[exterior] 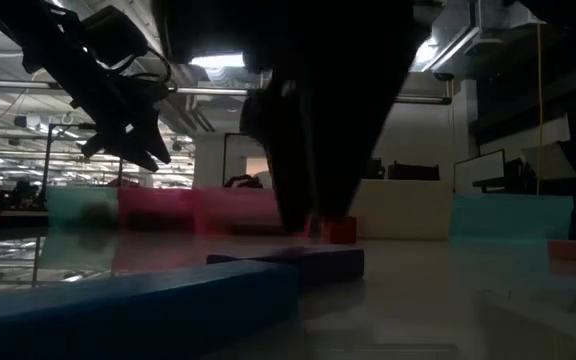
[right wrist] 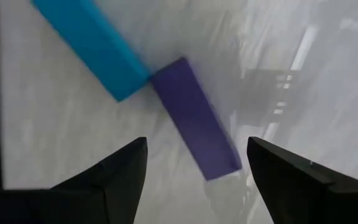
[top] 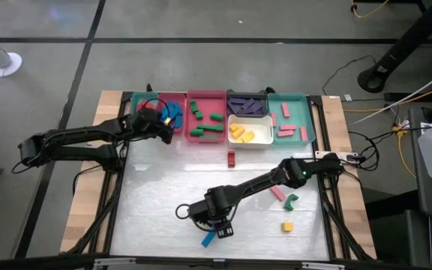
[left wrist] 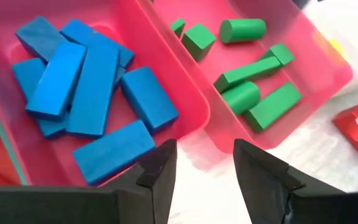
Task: Sort blocks
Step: Put the violet block into the black bin, then put the pink block into the right green bin
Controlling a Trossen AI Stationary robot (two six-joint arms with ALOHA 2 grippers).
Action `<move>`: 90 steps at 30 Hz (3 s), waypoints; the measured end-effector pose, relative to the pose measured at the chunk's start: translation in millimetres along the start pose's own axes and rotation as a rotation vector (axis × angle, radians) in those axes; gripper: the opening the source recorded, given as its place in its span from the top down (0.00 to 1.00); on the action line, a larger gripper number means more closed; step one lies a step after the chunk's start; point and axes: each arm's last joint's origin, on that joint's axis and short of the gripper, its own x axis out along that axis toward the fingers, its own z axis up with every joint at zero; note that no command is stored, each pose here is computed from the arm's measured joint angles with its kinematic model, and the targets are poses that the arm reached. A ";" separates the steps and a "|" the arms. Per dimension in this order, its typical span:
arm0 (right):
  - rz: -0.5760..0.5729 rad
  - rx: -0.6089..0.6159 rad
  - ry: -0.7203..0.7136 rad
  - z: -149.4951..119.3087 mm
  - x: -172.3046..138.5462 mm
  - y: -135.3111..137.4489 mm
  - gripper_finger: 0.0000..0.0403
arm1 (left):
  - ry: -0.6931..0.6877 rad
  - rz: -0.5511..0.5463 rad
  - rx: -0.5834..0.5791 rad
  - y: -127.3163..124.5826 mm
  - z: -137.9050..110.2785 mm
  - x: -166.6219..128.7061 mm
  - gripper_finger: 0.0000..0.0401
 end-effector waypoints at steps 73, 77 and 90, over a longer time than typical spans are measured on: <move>-0.334 0.797 0.066 -221.3 -186.0 -391.3 0.44 | -0.119 -0.868 0.234 -122.7 -46.2 -46.1 0.64; -0.306 0.794 0.014 -219.7 -196.4 -382.6 0.44 | -0.134 -0.827 0.230 -134.6 -59.4 -34.5 0.64; -0.193 0.856 -0.322 -201.6 -275.3 -280.0 0.56 | -0.124 -0.805 0.185 -158.2 -81.7 2.3 0.64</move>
